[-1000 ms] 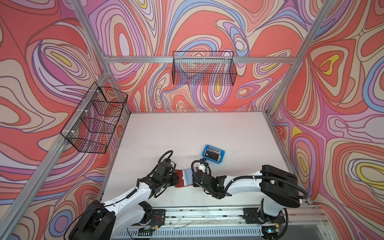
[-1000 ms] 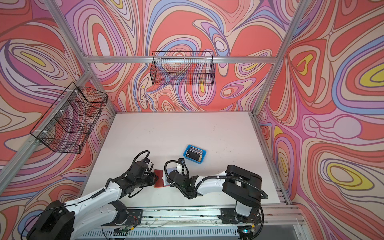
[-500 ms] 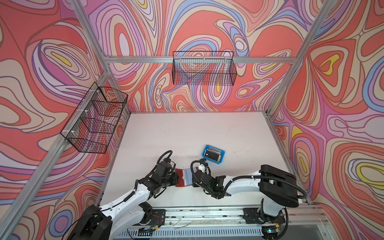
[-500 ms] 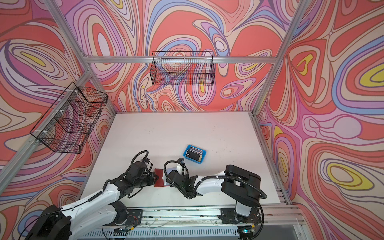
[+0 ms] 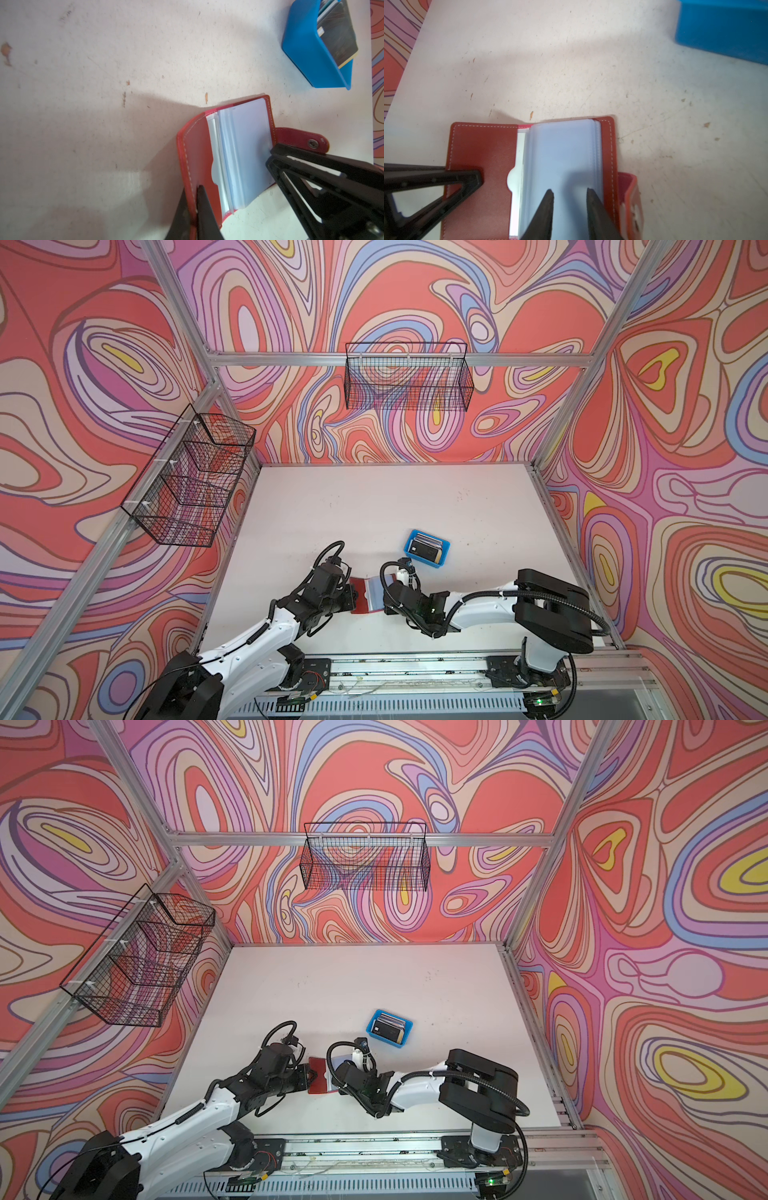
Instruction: Put the credit cards into the card holder
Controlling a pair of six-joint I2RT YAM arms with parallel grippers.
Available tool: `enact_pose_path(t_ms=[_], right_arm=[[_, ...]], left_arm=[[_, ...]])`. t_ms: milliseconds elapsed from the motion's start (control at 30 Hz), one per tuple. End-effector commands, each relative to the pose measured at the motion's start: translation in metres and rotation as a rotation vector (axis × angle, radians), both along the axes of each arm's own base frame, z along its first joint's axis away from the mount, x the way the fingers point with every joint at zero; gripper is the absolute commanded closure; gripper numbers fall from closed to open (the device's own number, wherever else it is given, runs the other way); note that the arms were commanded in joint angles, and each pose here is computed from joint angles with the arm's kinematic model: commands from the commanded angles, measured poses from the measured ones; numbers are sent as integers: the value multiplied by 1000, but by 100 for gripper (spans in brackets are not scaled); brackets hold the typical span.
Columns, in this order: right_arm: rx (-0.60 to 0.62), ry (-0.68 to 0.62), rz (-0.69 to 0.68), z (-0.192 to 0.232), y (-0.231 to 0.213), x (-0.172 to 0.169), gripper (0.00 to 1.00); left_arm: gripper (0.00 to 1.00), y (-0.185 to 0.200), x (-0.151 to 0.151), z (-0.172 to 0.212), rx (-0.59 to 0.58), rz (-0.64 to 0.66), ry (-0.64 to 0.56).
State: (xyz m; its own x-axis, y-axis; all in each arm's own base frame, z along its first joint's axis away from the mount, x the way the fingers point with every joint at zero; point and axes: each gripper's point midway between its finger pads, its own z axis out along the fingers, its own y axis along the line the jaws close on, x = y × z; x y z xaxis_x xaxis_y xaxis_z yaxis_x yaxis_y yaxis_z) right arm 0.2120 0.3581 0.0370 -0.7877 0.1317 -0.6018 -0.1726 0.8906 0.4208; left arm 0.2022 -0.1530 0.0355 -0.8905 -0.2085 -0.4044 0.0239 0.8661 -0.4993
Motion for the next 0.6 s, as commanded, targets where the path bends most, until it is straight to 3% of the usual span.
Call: enact_pose_path(t_ms=[0,567], right_arm=[[20,4,8,0,7,1,71],[-11,4,-54,-5,-11,2,70]], left_arm=[[92,3,-3,-2,12,-1,14],[92,3,-3,-2,11,-1,11]])
